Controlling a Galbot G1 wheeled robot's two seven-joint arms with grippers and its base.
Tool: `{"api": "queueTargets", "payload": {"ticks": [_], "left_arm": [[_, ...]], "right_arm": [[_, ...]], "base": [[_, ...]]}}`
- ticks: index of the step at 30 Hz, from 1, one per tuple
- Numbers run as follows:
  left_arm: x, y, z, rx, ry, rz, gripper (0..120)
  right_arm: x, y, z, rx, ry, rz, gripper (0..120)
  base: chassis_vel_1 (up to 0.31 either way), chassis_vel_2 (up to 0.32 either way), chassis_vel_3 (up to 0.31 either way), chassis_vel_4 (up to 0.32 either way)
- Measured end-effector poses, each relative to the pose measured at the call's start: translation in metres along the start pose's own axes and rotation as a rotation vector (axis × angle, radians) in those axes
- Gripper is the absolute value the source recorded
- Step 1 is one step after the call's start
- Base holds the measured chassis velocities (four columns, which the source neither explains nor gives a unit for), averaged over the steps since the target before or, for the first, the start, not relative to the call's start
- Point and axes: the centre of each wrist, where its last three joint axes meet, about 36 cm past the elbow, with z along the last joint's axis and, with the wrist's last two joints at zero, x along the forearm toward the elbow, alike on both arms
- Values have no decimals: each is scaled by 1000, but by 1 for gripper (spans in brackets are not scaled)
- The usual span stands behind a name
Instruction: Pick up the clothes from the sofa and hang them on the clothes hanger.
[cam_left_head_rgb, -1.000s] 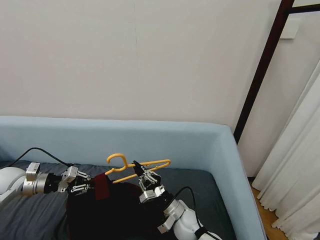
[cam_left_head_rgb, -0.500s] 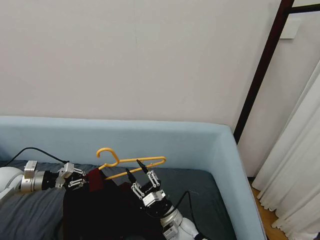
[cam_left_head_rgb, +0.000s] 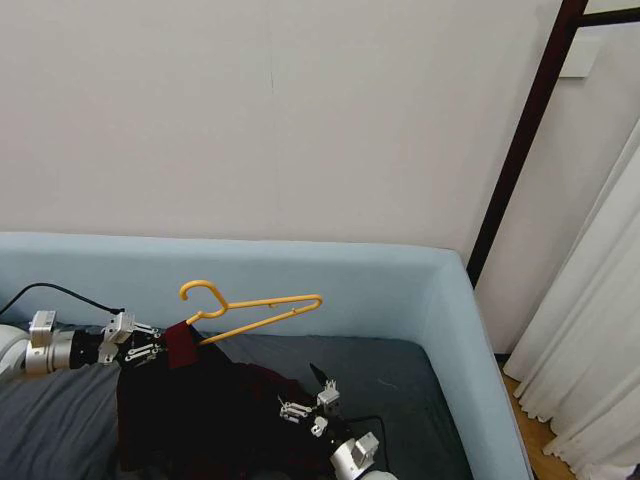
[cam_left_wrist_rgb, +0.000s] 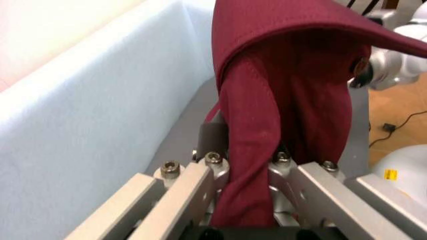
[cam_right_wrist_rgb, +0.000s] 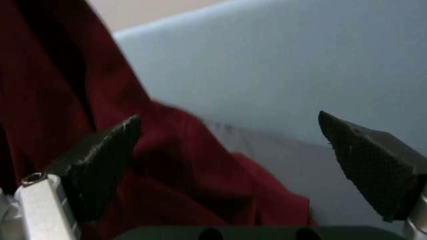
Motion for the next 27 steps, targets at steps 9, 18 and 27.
{"api": "queueTargets", "payload": {"ticks": [9, 18, 27], "left_arm": [[5, -6, -8, -9, -17, -11, 2], [9, -14, -3, 1, -26, -26, 2], [13, -17, 2, -1, -26, -34, 2]], "right_arm": [[-11, 45, 24, -19, 30, -129, 100], [-22, 115, 32, 343, 72, 123, 100], [-33, 141, 28, 296, 89, 191, 95]], "base": [[0, 0, 0, 0], [0, 0, 0, 0], [0, 0, 0, 0]]}}
